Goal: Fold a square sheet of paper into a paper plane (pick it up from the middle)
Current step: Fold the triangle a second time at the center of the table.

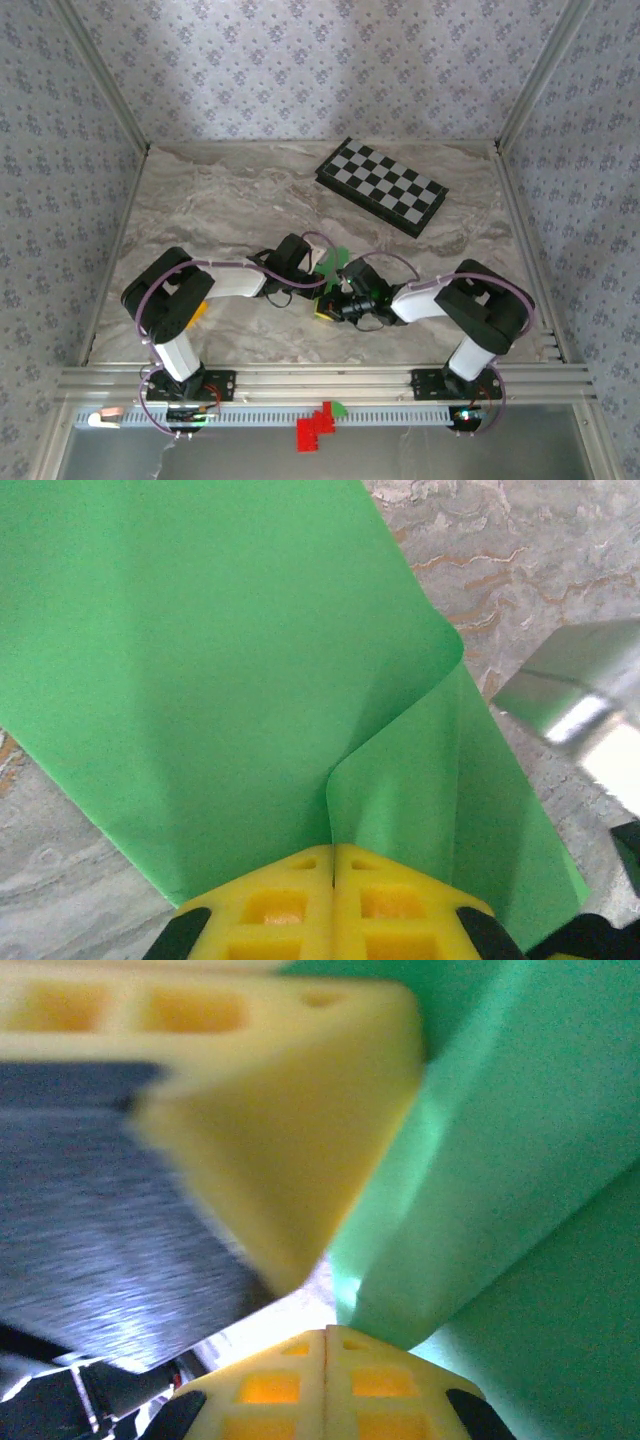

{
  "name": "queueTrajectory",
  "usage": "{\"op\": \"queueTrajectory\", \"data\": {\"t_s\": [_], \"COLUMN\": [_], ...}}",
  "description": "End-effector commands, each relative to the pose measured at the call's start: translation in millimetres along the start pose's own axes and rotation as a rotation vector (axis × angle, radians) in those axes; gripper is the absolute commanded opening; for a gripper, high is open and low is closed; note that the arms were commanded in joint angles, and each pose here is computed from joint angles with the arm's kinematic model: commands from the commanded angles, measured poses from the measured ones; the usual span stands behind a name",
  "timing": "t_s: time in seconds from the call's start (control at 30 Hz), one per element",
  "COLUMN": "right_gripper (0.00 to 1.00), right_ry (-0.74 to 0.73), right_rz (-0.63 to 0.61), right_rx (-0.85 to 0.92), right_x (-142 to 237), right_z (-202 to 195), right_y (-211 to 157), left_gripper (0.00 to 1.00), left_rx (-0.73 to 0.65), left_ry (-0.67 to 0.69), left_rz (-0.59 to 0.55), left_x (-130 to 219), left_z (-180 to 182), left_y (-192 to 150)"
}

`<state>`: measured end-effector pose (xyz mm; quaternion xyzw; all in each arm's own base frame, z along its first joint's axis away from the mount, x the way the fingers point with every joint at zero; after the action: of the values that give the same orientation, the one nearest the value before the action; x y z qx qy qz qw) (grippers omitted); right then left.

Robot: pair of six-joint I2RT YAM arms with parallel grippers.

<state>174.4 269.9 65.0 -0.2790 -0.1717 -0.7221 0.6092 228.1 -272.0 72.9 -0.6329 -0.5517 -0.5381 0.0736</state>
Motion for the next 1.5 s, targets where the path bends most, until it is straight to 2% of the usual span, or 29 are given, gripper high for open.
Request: {"op": "queueTrajectory", "data": {"t_s": [0.0,0.13,0.43,0.67,1.0,1.3,1.47], "right_gripper": [0.0,0.0,0.0,0.0,0.0,0.0,0.0], "right_ry": [-0.065,-0.117,-0.007,0.013,-0.098,0.04,0.042], "right_rz": [0.014,0.015,-0.074,-0.077,-0.062,-0.085,-0.082], "right_rx": [-0.03,-0.049,-0.031,-0.034,-0.091,-0.047,-0.042], "right_x": [-8.5,-5.3,19.6,14.7,7.7,20.0,16.9], "right_z": [-11.5,-21.2,5.9,7.3,-27.9,6.0,6.9], "right_y": [-1.6,-3.7,16.2,24.6,21.8,25.7,25.0], "left_gripper": [0.0,0.0,0.0,0.0,0.0,0.0,0.0], "left_rx": [0.06,0.061,0.061,0.06,0.062,0.062,0.065], "left_ry": [0.124,0.126,0.125,0.123,0.12,0.117,0.116], "left_rz": [0.167,0.168,0.17,0.17,0.171,0.172,0.171], "left_x": [-11.1,-11.0,-11.2,-11.2,-11.3,-12.2,-12.0], "left_z": [26.1,26.5,26.4,26.2,25.9,25.7,25.8], "left_y": [-39.8,-40.0,-40.0,-40.0,-40.3,-39.7,-39.5]}}
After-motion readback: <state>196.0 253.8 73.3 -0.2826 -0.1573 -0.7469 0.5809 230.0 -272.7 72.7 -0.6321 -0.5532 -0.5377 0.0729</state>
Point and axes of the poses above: each hand's point on the last joint's axis, 136 mm out from that joint toward the fingers, its own x axis back along the fingers, its own z axis along the line the jaws close on, y = z × x, the point moved 7 cm from there along x, back along the fingers, and after that the axes turned 5 degrees about -x, right-handed, at the moved point
